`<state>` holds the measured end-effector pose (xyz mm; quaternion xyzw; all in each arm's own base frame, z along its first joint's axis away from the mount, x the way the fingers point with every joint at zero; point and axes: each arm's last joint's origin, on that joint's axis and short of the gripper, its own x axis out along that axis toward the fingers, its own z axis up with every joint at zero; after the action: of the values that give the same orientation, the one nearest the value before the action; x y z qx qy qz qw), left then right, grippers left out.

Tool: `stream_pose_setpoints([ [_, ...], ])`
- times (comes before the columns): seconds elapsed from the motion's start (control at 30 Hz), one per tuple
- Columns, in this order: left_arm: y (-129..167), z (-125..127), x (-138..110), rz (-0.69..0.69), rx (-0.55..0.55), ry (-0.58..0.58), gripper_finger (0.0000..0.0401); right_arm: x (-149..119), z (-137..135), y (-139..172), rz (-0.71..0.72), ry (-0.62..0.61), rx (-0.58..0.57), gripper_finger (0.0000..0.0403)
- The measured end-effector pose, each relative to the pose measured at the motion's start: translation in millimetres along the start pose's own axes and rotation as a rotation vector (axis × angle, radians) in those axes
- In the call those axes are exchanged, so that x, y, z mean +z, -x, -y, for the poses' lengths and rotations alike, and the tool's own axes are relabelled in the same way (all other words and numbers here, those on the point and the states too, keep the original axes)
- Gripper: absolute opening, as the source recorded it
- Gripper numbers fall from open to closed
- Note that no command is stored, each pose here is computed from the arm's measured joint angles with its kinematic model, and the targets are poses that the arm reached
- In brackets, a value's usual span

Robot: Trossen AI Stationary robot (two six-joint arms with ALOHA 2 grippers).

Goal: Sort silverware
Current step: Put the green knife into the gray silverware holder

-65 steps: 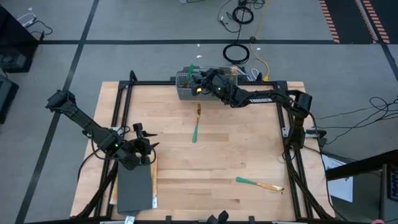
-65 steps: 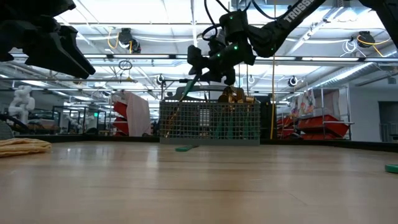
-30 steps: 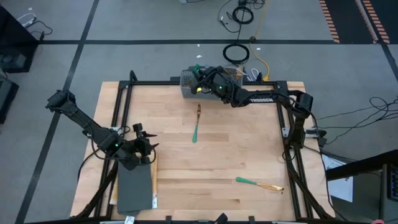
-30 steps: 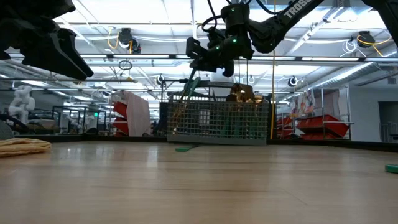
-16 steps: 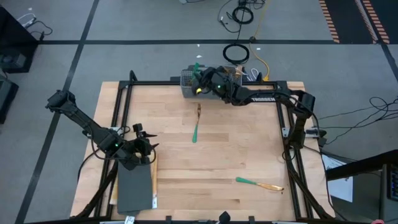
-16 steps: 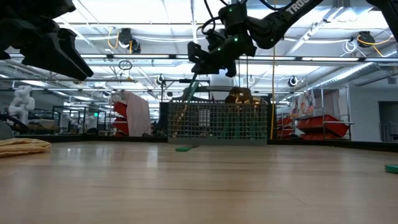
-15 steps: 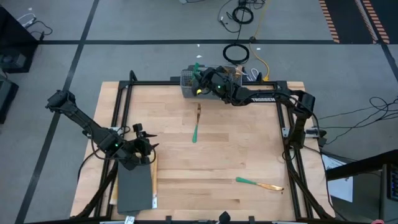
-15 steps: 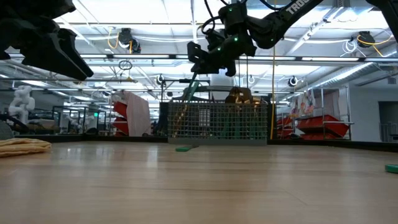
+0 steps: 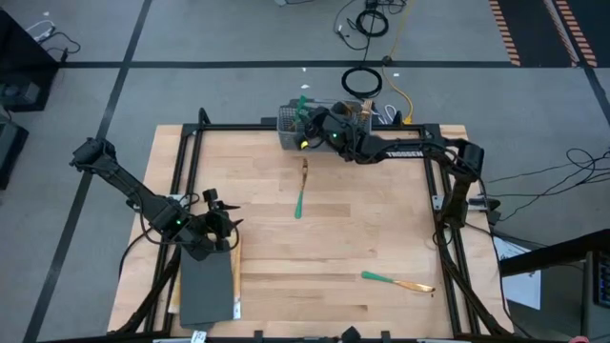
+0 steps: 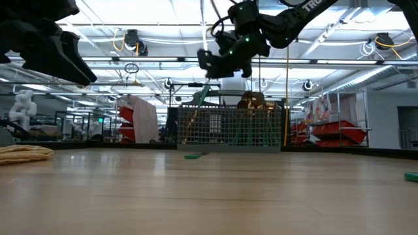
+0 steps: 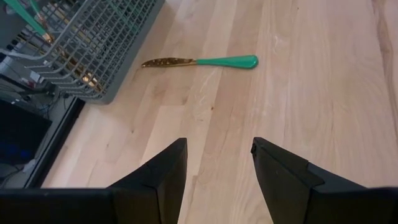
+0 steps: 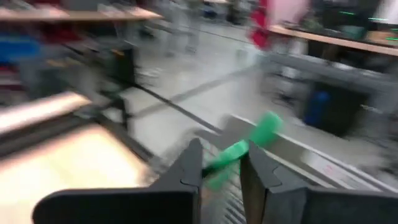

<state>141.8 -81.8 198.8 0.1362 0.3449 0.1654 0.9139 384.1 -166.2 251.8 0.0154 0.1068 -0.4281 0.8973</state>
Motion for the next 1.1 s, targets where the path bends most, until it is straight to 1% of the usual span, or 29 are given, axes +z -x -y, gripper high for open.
stream_pose_setpoints([
  [0.03, 0, 0, 0, 0.0, -0.001, 0.001, 0.019, -1, 1, 1, -0.008, 0.01, -0.055, 0.003],
  [0.07, 0, 0, 0, -0.001, -0.002, 0.007, 0.019, -3, 2, 0, -0.017, 0.034, -0.073, 0.0014],
  [0.1, 0, 0, 0, -0.002, -0.003, 0.011, 0.019, -3, 2, -1, -0.023, 0.054, -0.059, 0.0006],
  [0.13, 0, 0, 0, -0.002, -0.003, 0.016, 0.019, -3, 3, 0, -0.029, 0.06, -0.068, 0.0003],
  [0.2, 0, 0, 0, -0.005, -0.003, 0.015, 0.019, -1, 1, 2, -0.013, 0.055, -0.089, 0.0003],
  [0.27, 0, 0, 0, -0.005, -0.004, 0.015, 0.019, 2, -2, 3, 0.019, 0.086, -0.07, 0.0003],
  [0.47, 0, 0, 0, -0.006, -0.004, 0.014, 0.019, 17, -1, 11, 0.09, 0.112, -0.066, 0.0003],
  [0.53, 0, 0, 0, -0.007, -0.004, 0.013, 0.019, 23, 2, 15, 0.116, 0.103, -0.098, 0.0005],
  [0.6, 0, 0, -1, -0.011, -0.001, 0.008, 0.019, 28, 0, 16, 0.158, 0.091, -0.078, 0.0005],
  [0.67, 0, -1, -1, -0.013, 0.0, 0.005, 0.019, 29, -3, 17, 0.145, 0.119, -0.069, 0.0005],
  [0.73, 0, -1, -2, -0.018, 0.004, -0.002, 0.019, 29, -5, 20, 0.131, 0.132, -0.085, 0.0004],
  [0.83, 0, -1, -2, -0.016, 0.005, 0.0, 0.019, 30, -2, 20, 0.12, 0.135, -0.095, 0.0003],
  [1.0, 0, -1, -2, -0.015, 0.006, 0.001, 0.019, 21, 0, 18, 0.034, 0.161, -0.099, 0.0002],
  [1.1, 0, -1, -2, -0.014, 0.006, 0.001, 0.019, 19, 2, 16, 0.016, 0.16, -0.101, 0.0001],
])
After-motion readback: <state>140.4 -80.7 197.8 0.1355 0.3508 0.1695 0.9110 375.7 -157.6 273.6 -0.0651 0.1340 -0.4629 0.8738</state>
